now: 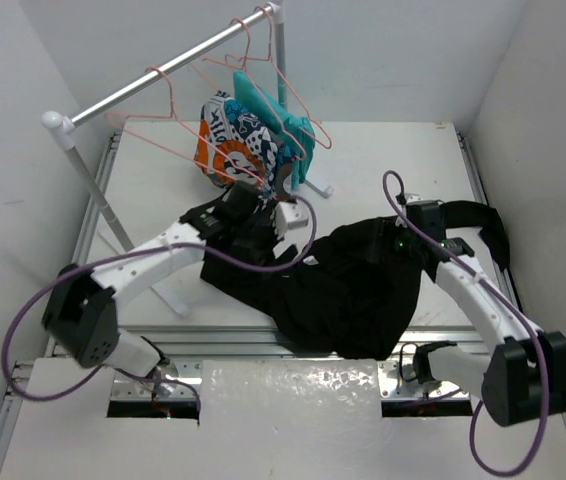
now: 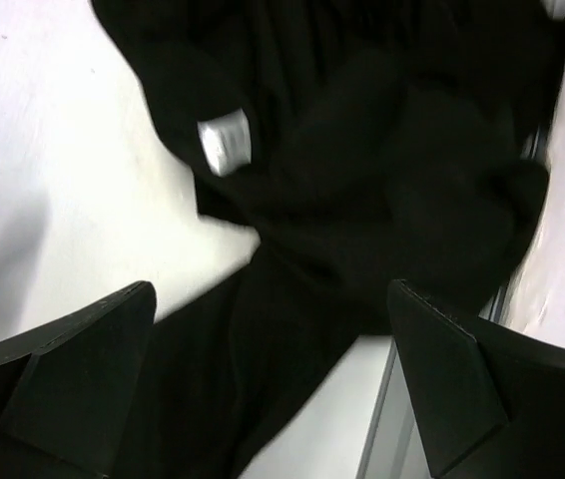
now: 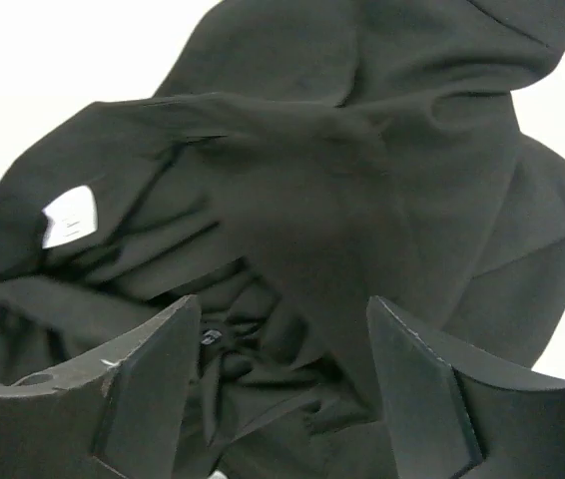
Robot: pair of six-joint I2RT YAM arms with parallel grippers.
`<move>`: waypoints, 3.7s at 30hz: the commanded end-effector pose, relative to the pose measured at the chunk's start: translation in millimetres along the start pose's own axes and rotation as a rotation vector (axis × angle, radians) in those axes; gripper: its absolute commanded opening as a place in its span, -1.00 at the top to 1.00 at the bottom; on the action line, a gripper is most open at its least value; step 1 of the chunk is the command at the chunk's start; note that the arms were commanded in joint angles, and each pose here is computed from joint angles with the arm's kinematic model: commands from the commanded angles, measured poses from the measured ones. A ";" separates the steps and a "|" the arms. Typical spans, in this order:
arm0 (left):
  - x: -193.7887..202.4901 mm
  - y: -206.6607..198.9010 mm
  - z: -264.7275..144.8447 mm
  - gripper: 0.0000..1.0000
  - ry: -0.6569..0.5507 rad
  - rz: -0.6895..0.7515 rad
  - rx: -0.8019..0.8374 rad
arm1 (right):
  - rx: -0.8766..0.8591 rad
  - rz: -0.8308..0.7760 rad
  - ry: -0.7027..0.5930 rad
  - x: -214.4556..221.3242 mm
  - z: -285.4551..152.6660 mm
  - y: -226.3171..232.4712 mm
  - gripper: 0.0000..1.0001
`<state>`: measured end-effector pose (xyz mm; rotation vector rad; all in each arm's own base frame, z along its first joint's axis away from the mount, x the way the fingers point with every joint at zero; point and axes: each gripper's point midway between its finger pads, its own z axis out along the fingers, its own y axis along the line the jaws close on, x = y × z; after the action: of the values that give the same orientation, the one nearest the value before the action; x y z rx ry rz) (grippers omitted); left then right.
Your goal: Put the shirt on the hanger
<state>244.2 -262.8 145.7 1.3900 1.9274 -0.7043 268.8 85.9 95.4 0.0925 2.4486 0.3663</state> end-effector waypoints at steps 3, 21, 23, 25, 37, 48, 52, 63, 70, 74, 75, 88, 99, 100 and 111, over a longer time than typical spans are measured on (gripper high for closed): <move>-50.3 3.7 41.3 -0.99 -0.086 -0.210 0.026 | 0.061 0.081 0.038 -10.8 20.0 -15.6 -0.41; 12.1 35.0 117.3 -0.45 0.034 -0.307 -0.101 | -0.030 -0.086 -0.093 -30.3 6.6 -6.8 -0.43; 9.0 32.3 119.7 0.40 0.020 -0.328 -0.087 | -0.063 -0.111 -0.121 -34.6 0.6 -0.5 -0.46; 5.9 35.3 119.4 0.49 0.012 -0.336 -0.092 | -0.076 -0.126 -0.131 -36.4 -3.3 2.1 -0.46; -12.0 89.5 101.3 -0.12 -0.056 -0.443 -0.175 | -0.139 -0.154 -0.162 -41.0 -21.3 15.7 -0.47; 5.0 32.0 120.7 -0.13 -0.022 -0.498 0.003 | -0.157 -0.136 -0.159 -40.7 -22.5 19.6 -0.51; 12.5 37.5 121.4 0.67 0.014 -0.475 -0.026 | -0.170 -0.131 -0.162 -38.3 -21.2 20.9 -0.51; -94.9 34.8 51.0 1.00 -0.150 0.017 0.016 | -0.344 -0.445 -0.340 -82.9 -69.6 62.3 -0.54; -132.0 22.9 7.8 1.00 -0.142 0.400 0.093 | -0.487 -0.793 -0.511 -114.8 -109.4 103.0 -0.58; -150.4 14.5 -9.4 0.99 -0.161 0.463 0.131 | -0.605 -0.849 -0.501 -125.2 -114.5 127.0 -0.59; -152.0 9.0 -11.5 0.99 -0.170 0.455 0.156 | -0.619 -0.861 -0.491 -124.4 -111.2 128.8 -0.60; -129.0 6.1 9.0 1.00 -0.156 0.364 0.185 | -0.621 -0.704 -0.381 -87.3 -43.3 111.1 -0.57; -138.2 3.9 4.7 0.99 -0.180 0.356 0.193 | -0.612 -0.510 -0.256 -53.1 -6.8 102.1 0.69; -137.7 5.6 4.6 0.91 -0.175 0.347 0.182 | -0.565 -0.470 -0.263 -61.4 -6.0 98.1 0.80; -102.7 41.3 26.8 0.27 -0.134 -0.001 -0.026 | -0.284 -0.161 -0.463 -122.9 -41.5 74.4 1.00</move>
<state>294.3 -334.2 190.9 1.4320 1.8168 -0.7996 320.3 138.7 170.8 -0.2897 2.0577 0.6083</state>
